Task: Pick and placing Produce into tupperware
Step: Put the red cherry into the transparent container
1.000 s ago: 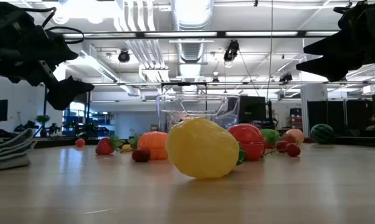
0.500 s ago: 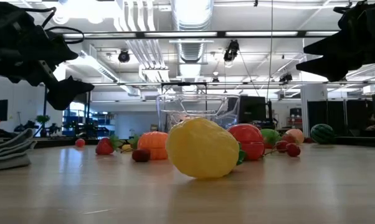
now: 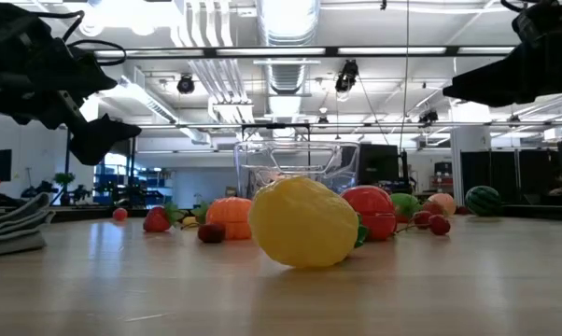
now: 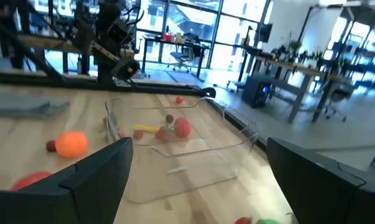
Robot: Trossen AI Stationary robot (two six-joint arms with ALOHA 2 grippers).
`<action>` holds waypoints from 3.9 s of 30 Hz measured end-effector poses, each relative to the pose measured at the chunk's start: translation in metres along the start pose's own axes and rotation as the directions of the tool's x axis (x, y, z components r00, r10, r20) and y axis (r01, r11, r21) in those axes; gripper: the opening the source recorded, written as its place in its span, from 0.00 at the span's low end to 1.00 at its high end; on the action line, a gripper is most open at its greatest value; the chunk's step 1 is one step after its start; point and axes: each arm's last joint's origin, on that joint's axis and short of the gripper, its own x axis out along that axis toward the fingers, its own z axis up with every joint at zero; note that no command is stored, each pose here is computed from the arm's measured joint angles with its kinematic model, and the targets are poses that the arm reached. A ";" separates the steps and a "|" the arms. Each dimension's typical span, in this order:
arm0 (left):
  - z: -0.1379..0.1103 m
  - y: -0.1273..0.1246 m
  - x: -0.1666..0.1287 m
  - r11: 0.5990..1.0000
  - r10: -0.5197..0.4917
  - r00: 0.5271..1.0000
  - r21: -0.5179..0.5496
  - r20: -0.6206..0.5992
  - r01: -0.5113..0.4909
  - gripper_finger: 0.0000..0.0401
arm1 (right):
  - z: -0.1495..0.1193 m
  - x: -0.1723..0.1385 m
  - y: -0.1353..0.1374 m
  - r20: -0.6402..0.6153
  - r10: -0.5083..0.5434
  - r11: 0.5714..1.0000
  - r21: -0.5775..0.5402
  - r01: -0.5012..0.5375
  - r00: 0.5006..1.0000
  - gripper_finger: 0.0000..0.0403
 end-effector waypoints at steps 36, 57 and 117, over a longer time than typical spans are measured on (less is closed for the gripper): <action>0.035 -0.007 -0.009 0.835 0.189 0.844 -0.534 0.501 0.130 0.82 | 0.139 0.045 0.006 0.308 -0.370 0.721 0.691 0.062 0.876 0.90; 0.166 -0.054 -0.025 0.542 0.841 0.475 0.387 -0.261 -0.746 0.82 | 0.174 0.107 -0.100 -0.663 -0.434 0.494 0.391 0.776 0.610 0.90; 0.222 -0.043 0.033 0.564 0.792 0.598 -0.229 -0.124 -0.793 0.82 | 0.169 0.110 -0.102 -0.752 -0.455 0.626 0.111 0.772 0.477 0.90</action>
